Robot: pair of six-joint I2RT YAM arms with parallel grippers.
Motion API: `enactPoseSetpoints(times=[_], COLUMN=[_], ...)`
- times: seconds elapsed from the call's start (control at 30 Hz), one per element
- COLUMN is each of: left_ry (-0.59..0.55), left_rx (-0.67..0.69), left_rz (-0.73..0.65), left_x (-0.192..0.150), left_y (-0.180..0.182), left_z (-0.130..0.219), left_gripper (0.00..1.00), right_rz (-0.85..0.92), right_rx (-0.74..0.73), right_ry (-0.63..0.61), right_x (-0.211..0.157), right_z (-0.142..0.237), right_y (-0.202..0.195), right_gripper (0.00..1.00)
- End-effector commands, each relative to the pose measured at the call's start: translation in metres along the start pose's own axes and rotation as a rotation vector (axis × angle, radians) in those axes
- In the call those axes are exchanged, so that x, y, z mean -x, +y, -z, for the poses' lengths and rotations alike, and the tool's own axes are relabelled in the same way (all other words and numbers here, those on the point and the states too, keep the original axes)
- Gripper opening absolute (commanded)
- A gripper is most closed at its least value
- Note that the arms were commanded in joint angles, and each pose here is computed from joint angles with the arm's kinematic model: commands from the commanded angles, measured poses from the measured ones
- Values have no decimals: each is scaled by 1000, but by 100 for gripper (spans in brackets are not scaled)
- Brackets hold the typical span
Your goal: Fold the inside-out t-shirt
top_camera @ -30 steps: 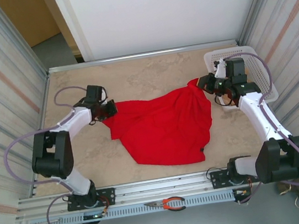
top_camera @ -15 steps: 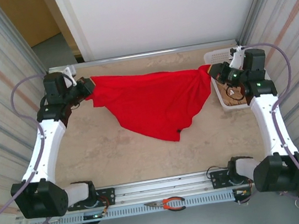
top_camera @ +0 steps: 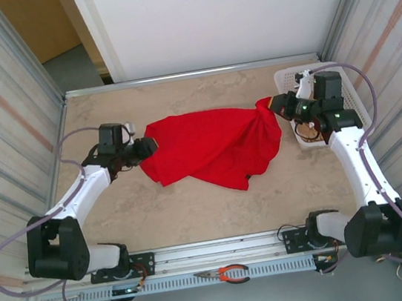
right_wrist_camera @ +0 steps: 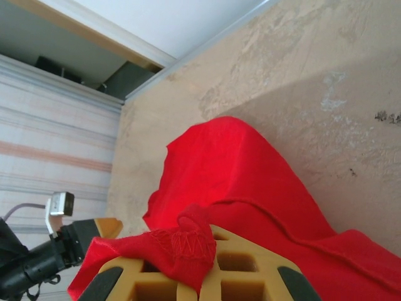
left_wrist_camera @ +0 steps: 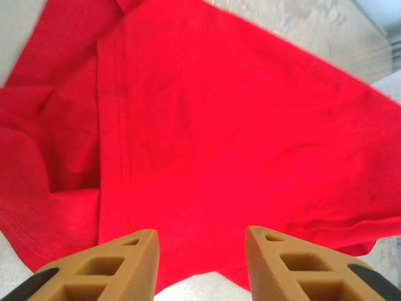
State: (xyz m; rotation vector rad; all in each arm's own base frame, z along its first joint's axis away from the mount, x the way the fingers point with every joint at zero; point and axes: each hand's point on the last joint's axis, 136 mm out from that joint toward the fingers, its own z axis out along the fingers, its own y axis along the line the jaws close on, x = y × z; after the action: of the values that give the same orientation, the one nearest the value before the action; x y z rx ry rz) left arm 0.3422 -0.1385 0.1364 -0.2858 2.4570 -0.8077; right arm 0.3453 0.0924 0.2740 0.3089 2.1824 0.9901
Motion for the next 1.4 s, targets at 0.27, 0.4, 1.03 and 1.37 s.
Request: enactPoseSetpoints(times=[0.27, 0.4, 1.03, 1.37], left_ry=[23, 6, 2, 44], left_rx=[141, 171, 19, 37], left_rz=[-45, -94, -171, -153], left_x=[-33, -26, -23, -44], left_y=[33, 40, 19, 35], left_z=[-19, -28, -45, -50], left_gripper=[46, 49, 45, 43], right_rz=[-6, -7, -1, 0], right_rx=[-20, -21, -23, -19], right_ry=[3, 8, -1, -4], right_x=[-5, -6, -4, -2], right_z=[-7, -9, -6, -6], right_y=[-10, -10, -7, -5], right_gripper=[0, 0, 0, 0])
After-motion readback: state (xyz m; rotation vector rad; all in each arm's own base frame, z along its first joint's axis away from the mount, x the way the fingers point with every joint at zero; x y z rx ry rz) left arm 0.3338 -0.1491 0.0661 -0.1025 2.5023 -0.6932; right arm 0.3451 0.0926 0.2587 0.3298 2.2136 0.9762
